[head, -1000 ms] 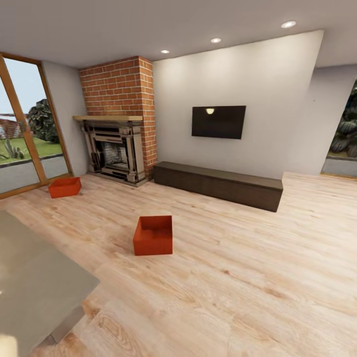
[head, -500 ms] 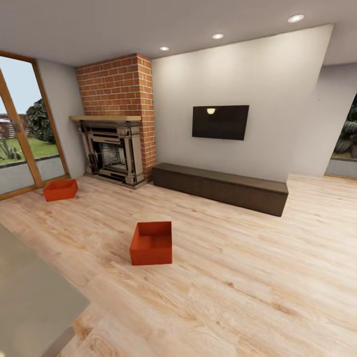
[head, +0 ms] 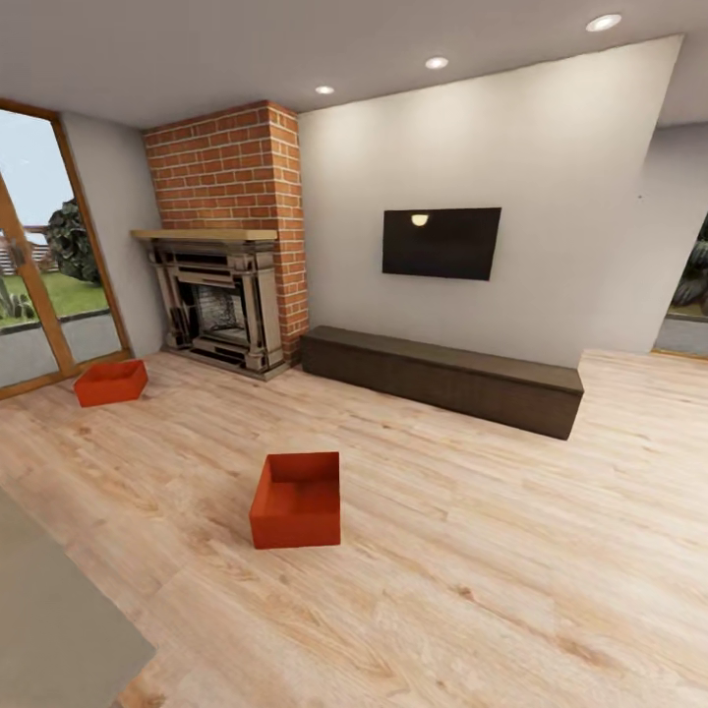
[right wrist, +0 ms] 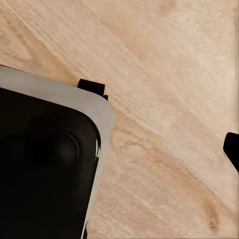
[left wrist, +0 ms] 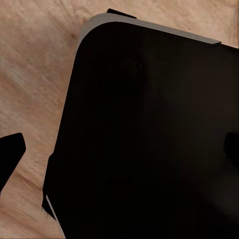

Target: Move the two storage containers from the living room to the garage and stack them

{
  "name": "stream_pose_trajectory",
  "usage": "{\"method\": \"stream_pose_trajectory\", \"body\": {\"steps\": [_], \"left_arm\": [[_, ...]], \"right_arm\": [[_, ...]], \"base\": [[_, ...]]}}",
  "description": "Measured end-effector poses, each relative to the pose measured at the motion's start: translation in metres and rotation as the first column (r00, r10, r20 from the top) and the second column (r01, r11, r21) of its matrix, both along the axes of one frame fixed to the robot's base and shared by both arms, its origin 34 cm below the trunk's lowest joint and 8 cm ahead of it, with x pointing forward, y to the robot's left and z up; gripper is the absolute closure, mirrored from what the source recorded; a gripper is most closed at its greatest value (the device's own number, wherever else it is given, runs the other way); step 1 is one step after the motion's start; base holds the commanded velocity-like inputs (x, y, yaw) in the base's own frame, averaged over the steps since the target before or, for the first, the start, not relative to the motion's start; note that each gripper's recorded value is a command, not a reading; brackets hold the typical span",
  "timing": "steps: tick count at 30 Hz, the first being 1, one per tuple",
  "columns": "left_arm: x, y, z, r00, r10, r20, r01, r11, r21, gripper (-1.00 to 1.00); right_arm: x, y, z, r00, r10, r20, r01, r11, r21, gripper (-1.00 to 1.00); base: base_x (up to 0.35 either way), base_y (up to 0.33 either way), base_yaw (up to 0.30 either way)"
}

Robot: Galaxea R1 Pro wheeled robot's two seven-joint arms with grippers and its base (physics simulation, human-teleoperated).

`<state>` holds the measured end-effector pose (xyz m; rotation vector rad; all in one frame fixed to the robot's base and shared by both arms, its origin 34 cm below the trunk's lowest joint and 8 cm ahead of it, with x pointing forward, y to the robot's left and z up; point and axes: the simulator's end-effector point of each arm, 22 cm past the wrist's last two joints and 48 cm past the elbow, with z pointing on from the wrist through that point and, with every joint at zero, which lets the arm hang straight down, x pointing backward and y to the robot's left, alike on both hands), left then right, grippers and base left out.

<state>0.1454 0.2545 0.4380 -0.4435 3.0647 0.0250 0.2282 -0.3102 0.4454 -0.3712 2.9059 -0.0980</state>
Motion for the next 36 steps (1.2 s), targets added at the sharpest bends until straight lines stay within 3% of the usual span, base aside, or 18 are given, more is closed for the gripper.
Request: {"method": "stream_pose_trajectory", "body": {"steps": [36], "left_arm": [[0.0, 0.0, 0.0, 1.0, 0.0, 0.0, 0.0, 1.0, 0.0, -1.0]], "right_arm": [[0.0001, 0.0012, -0.0001, 1.0, 0.001, 0.0, -0.001, 1.0, 0.001, -1.0]], "base": [[0.317, 0.0, 0.0]]}}
